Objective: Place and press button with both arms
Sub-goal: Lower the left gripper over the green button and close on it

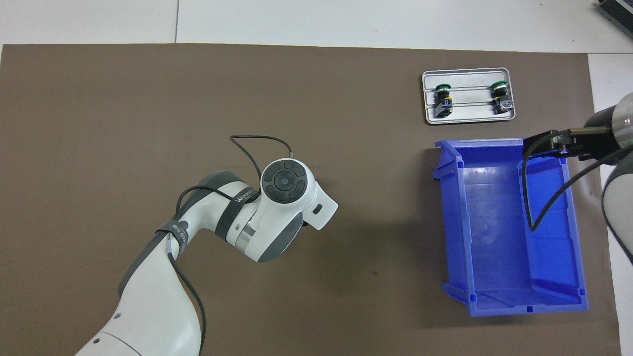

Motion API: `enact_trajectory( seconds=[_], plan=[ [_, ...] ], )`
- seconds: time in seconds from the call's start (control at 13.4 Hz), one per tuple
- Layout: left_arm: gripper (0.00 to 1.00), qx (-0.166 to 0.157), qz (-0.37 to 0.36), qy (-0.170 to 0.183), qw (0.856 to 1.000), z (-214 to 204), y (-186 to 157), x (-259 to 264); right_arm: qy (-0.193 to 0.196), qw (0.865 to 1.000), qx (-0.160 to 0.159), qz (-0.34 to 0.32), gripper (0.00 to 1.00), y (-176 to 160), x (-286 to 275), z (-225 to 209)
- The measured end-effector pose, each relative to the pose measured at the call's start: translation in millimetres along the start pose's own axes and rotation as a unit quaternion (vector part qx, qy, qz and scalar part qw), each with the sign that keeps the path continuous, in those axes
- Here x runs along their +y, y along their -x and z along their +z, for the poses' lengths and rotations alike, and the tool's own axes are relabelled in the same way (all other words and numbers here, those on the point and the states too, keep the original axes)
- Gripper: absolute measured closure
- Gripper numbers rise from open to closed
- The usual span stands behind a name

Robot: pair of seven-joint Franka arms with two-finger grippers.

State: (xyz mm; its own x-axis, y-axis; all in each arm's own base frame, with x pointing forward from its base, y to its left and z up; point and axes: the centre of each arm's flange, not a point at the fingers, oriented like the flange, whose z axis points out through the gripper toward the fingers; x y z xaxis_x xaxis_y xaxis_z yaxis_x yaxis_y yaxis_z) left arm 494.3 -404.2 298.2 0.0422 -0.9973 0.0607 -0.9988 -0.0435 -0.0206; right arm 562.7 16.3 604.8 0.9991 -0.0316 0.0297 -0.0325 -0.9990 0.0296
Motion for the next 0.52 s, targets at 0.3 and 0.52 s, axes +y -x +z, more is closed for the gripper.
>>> enact_trajectory(
  seconds=[0.3,0.52],
  plan=[
    [0.34,0.0,0.0,-0.001,1.0,-0.1,-0.1,-0.1,0.0,1.0,0.0,0.0,0.0,0.0,0.0,0.0],
    [0.48,0.005,0.0,-0.006,1.0,-1.4,-0.6,-1.7,0.0,1.0,0.0,0.0,0.0,0.0,0.0,0.0]
  ],
)
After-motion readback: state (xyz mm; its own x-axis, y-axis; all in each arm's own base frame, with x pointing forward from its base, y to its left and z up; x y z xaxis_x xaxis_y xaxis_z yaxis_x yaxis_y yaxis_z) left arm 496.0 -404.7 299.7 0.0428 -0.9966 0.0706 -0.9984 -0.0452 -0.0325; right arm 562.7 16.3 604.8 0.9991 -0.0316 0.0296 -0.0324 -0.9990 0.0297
